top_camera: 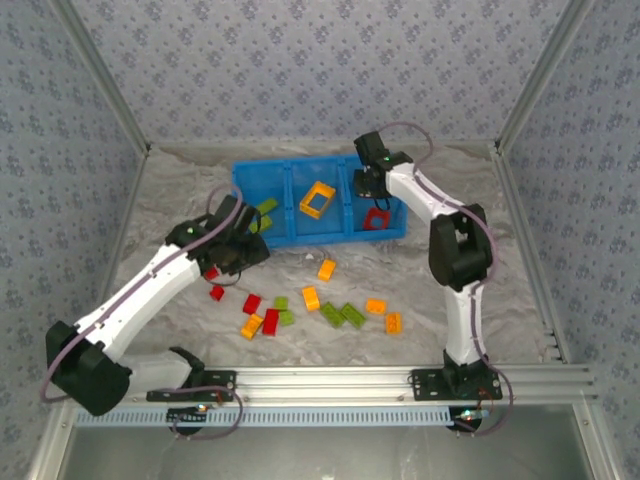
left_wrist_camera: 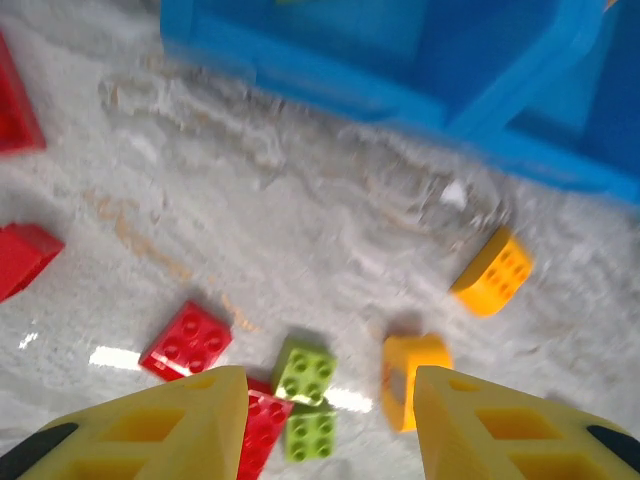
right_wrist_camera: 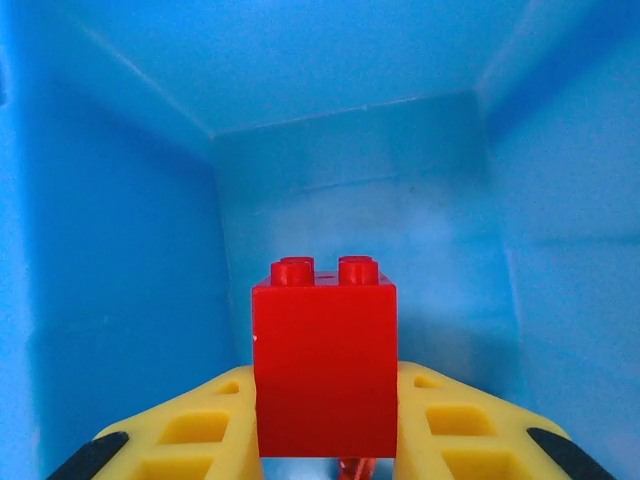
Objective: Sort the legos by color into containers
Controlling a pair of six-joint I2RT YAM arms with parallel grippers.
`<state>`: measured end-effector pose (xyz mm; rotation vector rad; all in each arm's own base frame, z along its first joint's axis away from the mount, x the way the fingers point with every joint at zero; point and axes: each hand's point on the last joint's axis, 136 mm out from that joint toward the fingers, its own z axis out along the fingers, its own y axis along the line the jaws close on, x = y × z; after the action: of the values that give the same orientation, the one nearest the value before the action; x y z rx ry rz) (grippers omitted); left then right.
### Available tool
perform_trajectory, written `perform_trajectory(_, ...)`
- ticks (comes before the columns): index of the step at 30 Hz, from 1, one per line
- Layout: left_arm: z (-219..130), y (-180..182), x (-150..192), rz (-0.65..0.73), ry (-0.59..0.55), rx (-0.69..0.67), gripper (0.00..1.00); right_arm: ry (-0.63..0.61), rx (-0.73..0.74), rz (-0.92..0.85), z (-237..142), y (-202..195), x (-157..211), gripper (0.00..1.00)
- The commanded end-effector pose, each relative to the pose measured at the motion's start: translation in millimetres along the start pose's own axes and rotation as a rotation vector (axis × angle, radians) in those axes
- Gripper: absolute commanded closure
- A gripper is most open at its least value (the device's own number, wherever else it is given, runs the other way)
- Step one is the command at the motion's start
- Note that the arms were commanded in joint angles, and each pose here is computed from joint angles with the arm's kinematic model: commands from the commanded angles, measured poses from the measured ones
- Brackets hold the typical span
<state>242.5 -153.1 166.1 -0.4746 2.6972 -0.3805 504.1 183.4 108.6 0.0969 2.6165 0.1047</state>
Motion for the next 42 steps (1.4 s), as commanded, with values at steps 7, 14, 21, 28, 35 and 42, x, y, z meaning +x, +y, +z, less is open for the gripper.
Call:
perform_trajectory(7,4,5,36,0.156,0.034,0.041,0.53,0.127,0.087,0.118,33,-20,12,0.64)
perform_trajectory(14,21,-2,62,0.288,0.103,0.084,0.53,0.076,0.046,0.1,12,-12,-8,0.47)
perform_trajectory(21,33,-18,73,0.297,0.16,0.081,0.43,-0.081,0.018,0.103,-64,-10,-55,0.39)
perform_trajectory(28,66,-53,97,0.215,0.246,0.075,0.35,-0.25,-0.043,0.071,-158,-8,-48,0.34)
perform_trajectory(35,93,-70,111,0.107,0.288,0.005,0.31,-0.278,-0.194,-0.089,-197,14,74,0.23)
perform_trajectory(42,110,-69,119,0.105,0.31,-0.067,0.31,-0.166,-0.244,-0.124,-200,-2,171,0.23)
